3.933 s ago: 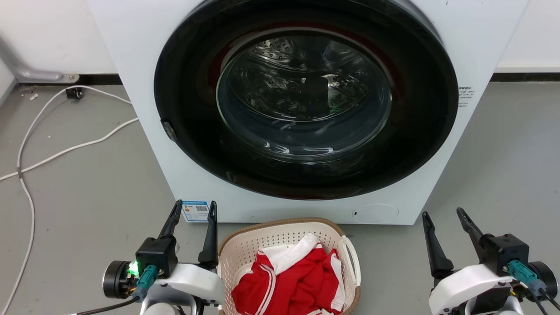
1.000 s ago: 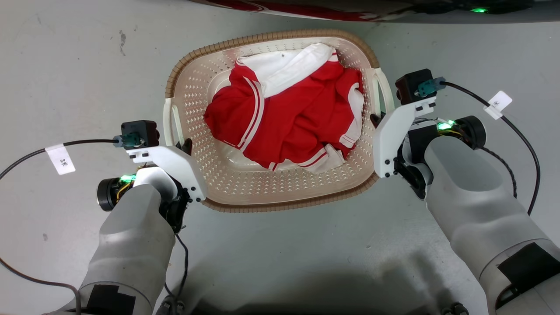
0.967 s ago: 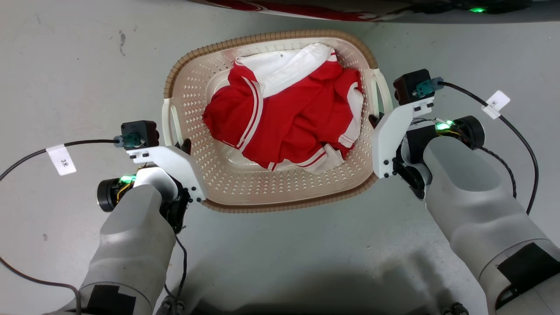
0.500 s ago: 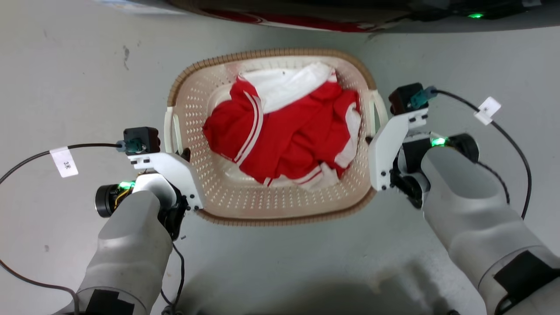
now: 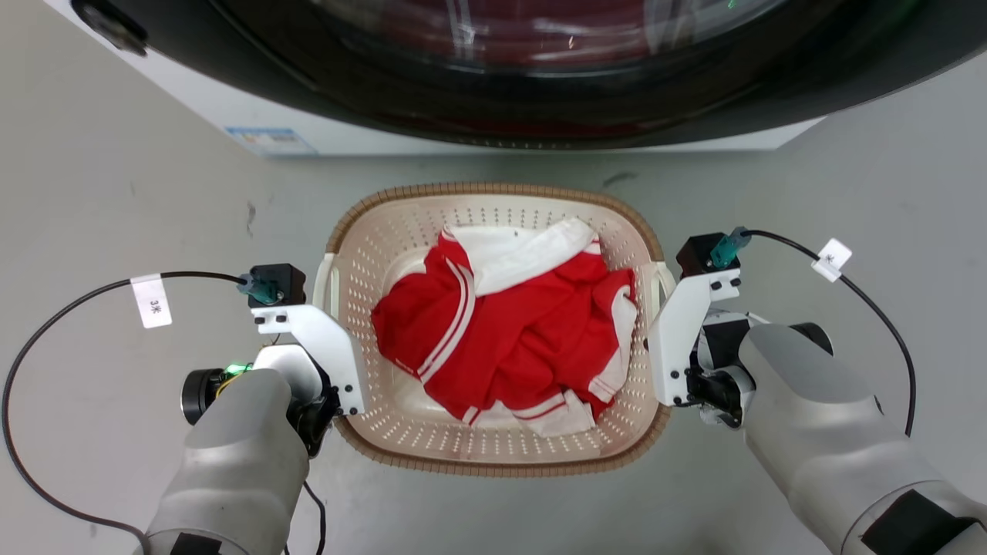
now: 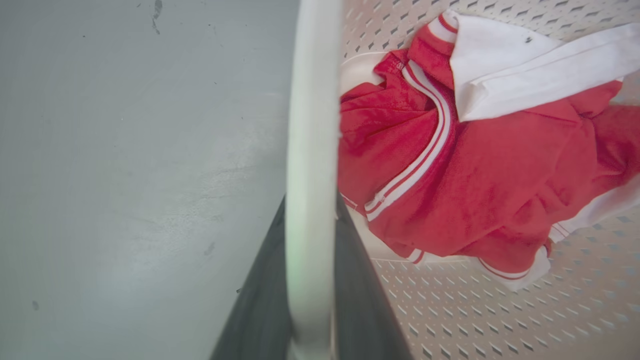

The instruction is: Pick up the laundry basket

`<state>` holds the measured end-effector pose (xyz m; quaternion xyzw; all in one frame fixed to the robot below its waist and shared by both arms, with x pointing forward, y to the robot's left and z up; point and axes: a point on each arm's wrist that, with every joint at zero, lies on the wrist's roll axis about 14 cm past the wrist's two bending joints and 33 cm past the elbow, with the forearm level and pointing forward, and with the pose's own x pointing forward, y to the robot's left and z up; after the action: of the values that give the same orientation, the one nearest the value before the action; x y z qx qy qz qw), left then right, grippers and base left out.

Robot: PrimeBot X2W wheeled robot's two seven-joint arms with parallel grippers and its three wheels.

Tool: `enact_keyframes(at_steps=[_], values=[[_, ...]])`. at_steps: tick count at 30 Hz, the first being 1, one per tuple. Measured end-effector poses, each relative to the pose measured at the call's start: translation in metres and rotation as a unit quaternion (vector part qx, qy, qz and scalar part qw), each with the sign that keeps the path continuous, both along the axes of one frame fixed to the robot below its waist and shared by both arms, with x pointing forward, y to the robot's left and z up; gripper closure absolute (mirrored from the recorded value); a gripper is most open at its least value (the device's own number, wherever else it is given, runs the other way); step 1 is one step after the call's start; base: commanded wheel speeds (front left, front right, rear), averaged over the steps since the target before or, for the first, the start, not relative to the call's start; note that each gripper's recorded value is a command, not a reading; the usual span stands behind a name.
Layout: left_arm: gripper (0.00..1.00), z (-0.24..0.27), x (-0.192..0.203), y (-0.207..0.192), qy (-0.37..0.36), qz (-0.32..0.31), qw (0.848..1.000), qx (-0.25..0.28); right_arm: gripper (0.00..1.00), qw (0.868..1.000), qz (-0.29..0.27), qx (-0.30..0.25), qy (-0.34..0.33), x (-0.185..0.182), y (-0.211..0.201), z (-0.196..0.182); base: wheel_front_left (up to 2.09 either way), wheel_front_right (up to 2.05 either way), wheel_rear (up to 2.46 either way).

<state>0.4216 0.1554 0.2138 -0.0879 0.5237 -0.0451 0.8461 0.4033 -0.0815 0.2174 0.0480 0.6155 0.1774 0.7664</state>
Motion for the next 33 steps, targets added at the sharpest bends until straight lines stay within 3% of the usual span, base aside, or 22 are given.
enact_keyframes(at_steps=[14, 23, 33], values=[[1.0, 0.064, -0.008, -0.023, -0.006, -0.032, 0.999, -0.016, 1.0, 1.0, -0.027, -0.01, -0.008, -0.024, -0.019, 0.061, 0.0, 0.0, 0.0], [1.0, 0.096, -0.036, -0.034, 0.022, -0.052, 0.998, -0.025, 1.0, 0.999, -0.033, -0.021, -0.006, -0.045, -0.032, 0.095, 0.0, 0.0, 0.0], [1.0, 0.12, -0.054, -0.033, 0.016, -0.057, 0.998, -0.024, 1.0, 0.999, -0.022, -0.026, -0.005, -0.064, -0.033, 0.114, 0.0, 0.0, 0.0]])
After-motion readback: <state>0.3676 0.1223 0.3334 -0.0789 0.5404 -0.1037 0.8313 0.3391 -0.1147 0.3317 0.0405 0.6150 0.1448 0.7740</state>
